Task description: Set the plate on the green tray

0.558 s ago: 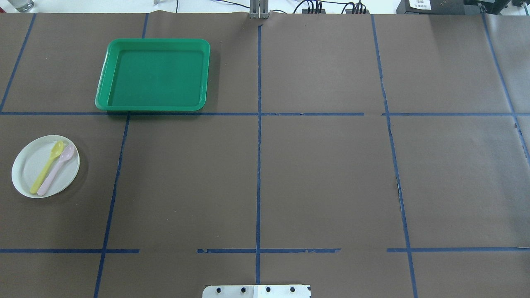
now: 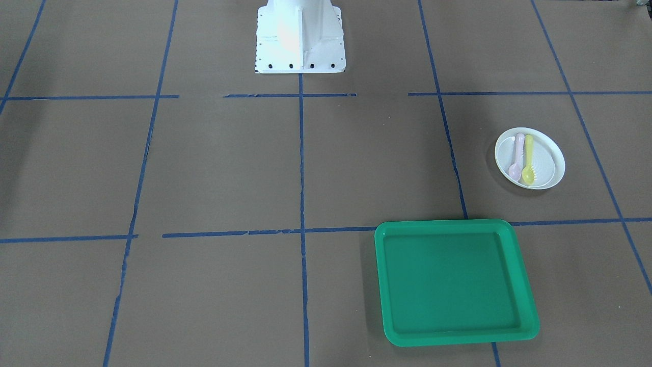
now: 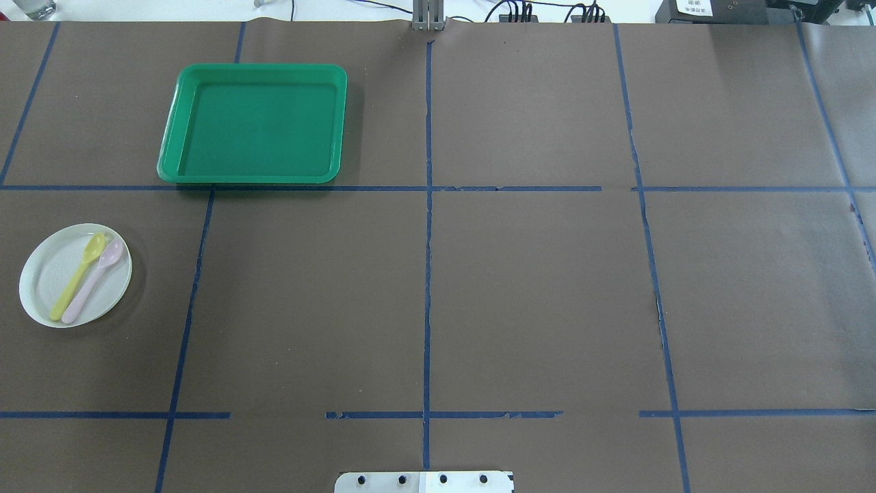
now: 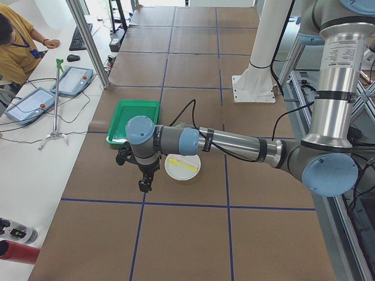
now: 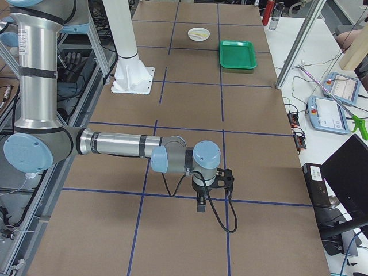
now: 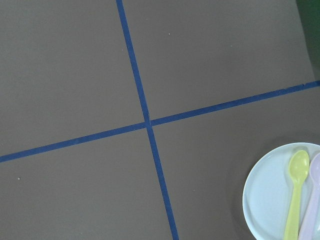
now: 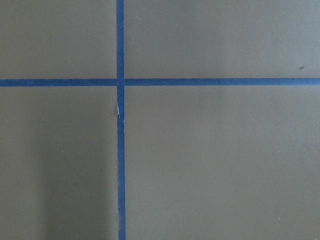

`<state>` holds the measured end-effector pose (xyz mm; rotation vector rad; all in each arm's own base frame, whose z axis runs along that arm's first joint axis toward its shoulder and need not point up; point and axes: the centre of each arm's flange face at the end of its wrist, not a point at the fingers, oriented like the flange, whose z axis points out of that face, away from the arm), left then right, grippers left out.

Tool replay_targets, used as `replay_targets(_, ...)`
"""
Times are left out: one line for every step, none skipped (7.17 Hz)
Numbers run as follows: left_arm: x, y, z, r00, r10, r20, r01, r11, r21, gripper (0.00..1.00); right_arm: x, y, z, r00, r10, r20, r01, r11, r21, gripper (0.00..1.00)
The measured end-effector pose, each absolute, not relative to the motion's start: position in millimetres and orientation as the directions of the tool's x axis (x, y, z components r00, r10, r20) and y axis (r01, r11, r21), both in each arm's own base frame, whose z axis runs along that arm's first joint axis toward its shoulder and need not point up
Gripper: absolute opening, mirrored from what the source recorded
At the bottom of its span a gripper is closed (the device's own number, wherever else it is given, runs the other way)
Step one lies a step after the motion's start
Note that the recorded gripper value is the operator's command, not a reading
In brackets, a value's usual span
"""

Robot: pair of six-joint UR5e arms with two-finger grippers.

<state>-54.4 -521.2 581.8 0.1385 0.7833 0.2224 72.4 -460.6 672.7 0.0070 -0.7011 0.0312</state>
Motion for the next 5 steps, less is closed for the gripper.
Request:
replay_targets(-54, -520, 579, 0.686, 0.261, -0.679, -0.147, 0.964, 0.222, 1.00, 72, -461, 673, 0.764, 0.026, 0.645, -0.031, 1.000, -0.004, 1.00)
replay_targets(-54, -518, 578, 0.683, 0.276, -0.676, -0.146, 0.959, 0.243, 1.00, 72, -461, 673, 0.764, 0.026, 0.645, -0.031, 1.000, -0.004, 1.00)
replay_targets(-39, -520, 581, 0.675, 0.310, -0.670, -0.166, 0.948, 0.272, 1.00, 72, -461, 673, 0.764, 0.026, 0.645, -0.031, 1.000, -0.004, 1.00)
replay_targets(-2, -525, 588, 0.661, 0.336, -0.671, -0.187, 0.940, 0.286, 1.00, 72, -461, 673, 0.764, 0.026, 0.645, -0.031, 1.000, -0.004, 1.00)
replay_targets(45, -527, 598, 0.653, 0.308, -0.692, -0.172, 0.950, 0.260, 1.00, 72, -461, 673, 0.764, 0.026, 0.645, -0.031, 1.000, -0.004, 1.00)
